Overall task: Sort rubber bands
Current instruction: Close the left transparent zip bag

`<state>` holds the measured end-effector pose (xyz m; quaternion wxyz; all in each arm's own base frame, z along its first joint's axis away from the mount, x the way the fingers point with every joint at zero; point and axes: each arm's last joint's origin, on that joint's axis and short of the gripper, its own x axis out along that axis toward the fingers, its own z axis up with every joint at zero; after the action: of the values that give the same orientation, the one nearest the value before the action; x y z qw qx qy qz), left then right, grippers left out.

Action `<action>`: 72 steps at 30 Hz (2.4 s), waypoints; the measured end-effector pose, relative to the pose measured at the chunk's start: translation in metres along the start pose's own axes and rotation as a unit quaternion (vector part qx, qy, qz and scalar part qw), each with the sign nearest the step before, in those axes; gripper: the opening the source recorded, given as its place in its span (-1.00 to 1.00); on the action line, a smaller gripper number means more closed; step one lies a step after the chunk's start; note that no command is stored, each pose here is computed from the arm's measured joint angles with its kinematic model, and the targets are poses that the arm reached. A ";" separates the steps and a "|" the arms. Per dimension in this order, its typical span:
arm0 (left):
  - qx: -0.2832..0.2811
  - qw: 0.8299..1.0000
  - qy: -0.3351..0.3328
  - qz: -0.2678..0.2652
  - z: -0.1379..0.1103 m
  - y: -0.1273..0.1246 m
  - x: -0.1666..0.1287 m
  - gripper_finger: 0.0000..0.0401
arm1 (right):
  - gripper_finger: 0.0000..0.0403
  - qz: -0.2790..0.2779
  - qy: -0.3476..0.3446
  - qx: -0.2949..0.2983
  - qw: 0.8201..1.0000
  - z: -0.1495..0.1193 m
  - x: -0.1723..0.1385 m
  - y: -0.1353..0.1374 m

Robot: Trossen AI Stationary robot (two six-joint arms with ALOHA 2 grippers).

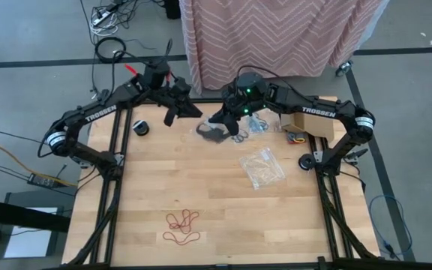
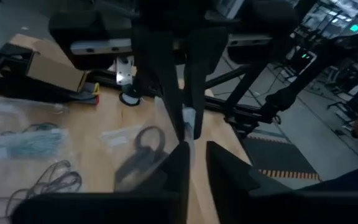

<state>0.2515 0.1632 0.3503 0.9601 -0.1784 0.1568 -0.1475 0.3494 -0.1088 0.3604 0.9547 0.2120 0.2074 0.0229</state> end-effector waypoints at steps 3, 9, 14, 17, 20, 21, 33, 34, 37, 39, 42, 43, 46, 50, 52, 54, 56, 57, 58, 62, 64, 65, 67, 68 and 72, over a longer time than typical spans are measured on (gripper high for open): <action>-0.005 1.000 0.006 0.014 -0.002 -0.001 0.003 -0.53 | -0.98 0.000 -0.001 0.000 1.000 0.000 0.000 0.000; -0.015 1.000 0.015 0.016 -0.004 0.000 0.016 -0.21 | -0.98 0.000 -0.001 0.000 1.000 0.000 0.000 0.000; 0.000 1.000 0.007 0.013 -0.002 -0.002 0.023 -0.09 | -0.98 0.000 0.000 0.000 1.000 0.000 0.001 0.000; 0.004 1.000 -0.003 0.026 0.000 -0.002 0.024 -0.11 | -0.98 0.000 0.000 0.000 1.000 0.000 0.001 0.000; 0.003 1.000 -0.003 0.022 0.000 -0.002 0.024 -0.30 | -0.99 0.000 0.000 0.000 1.000 0.000 0.001 0.000; 0.003 1.000 -0.001 0.016 0.000 -0.003 0.024 -0.40 | -0.99 -0.001 0.000 0.000 1.000 0.000 0.001 0.000; 0.014 1.000 0.008 0.012 -0.002 -0.003 0.024 -0.98 | -0.99 -0.001 -0.001 0.001 1.000 0.000 0.001 0.000; 0.014 1.000 0.007 0.014 -0.002 -0.003 0.024 -0.98 | -0.99 -0.001 -0.001 0.001 1.000 0.000 0.001 0.000; 0.014 1.000 0.003 0.021 -0.001 -0.001 0.019 -0.99 | -0.99 -0.003 0.001 0.002 1.000 0.000 0.001 0.000; 0.016 0.999 -0.001 0.028 0.000 0.000 0.015 -0.99 | -0.99 -0.006 0.000 0.002 1.000 0.000 0.001 0.000; 0.019 0.999 -0.008 0.036 0.002 0.000 0.009 -0.99 | -1.00 -0.008 0.001 0.002 1.000 0.000 0.001 0.000; 0.020 0.999 -0.011 0.038 0.003 0.000 0.007 -0.99 | -1.00 -0.008 0.000 0.001 1.000 0.000 0.001 0.000; 0.022 0.999 -0.015 0.043 0.004 -0.001 0.001 -1.00 | -0.99 -0.008 0.004 0.003 1.000 -0.001 0.001 -0.001; 0.023 0.998 -0.020 0.048 0.006 -0.002 -0.004 -1.00 | -0.98 -0.008 0.003 0.002 1.000 0.000 0.001 -0.001; 0.022 0.998 -0.021 0.050 0.006 -0.002 -0.006 -1.00 | -0.98 -0.008 0.003 0.002 1.000 0.000 0.001 -0.001; 0.021 0.998 -0.020 0.053 0.006 -0.003 -0.010 -1.00 | -0.98 -0.007 0.003 0.002 1.000 0.000 0.001 -0.001; 0.019 0.998 -0.019 0.055 0.006 -0.004 -0.012 -1.00 | -0.99 -0.006 0.002 0.001 1.000 0.000 0.001 0.000; 0.019 0.998 -0.017 0.054 0.005 -0.005 -0.013 -1.00 | -0.99 -0.004 0.003 0.001 1.000 0.000 0.001 0.000; 0.019 0.998 -0.015 0.054 0.004 -0.005 -0.014 -1.00 | -0.99 -0.002 0.003 0.001 1.000 0.000 0.001 0.000; 0.018 0.999 -0.010 0.042 0.003 -0.007 -0.014 -1.00 | -0.97 0.027 -0.012 -0.026 0.999 0.003 0.002 0.002; 0.020 0.999 -0.009 0.039 0.003 -0.008 -0.013 -1.00 | -0.89 0.032 -0.019 -0.030 0.999 0.004 0.001 0.003; 0.019 0.999 -0.008 0.044 0.003 -0.007 -0.012 -1.00 | -0.85 0.032 -0.020 -0.028 0.999 0.005 0.001 0.004; 0.019 0.999 -0.007 0.047 0.003 -0.007 -0.012 -1.00 | -0.74 0.030 -0.019 -0.019 0.999 0.005 0.001 0.001; 0.019 0.999 -0.007 0.046 0.003 -0.007 -0.011 -1.00 | -0.69 0.029 -0.022 -0.017 0.999 0.005 0.001 0.001; 0.020 0.999 -0.006 0.044 0.003 -0.007 -0.010 -1.00 | -0.51 0.015 -0.035 -0.008 0.999 0.008 -0.001 -0.004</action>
<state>0.2412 0.1611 0.3581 0.9700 -0.1531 0.1560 -0.1068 0.3515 -0.1154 0.3659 0.9625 0.2083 0.1706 0.0317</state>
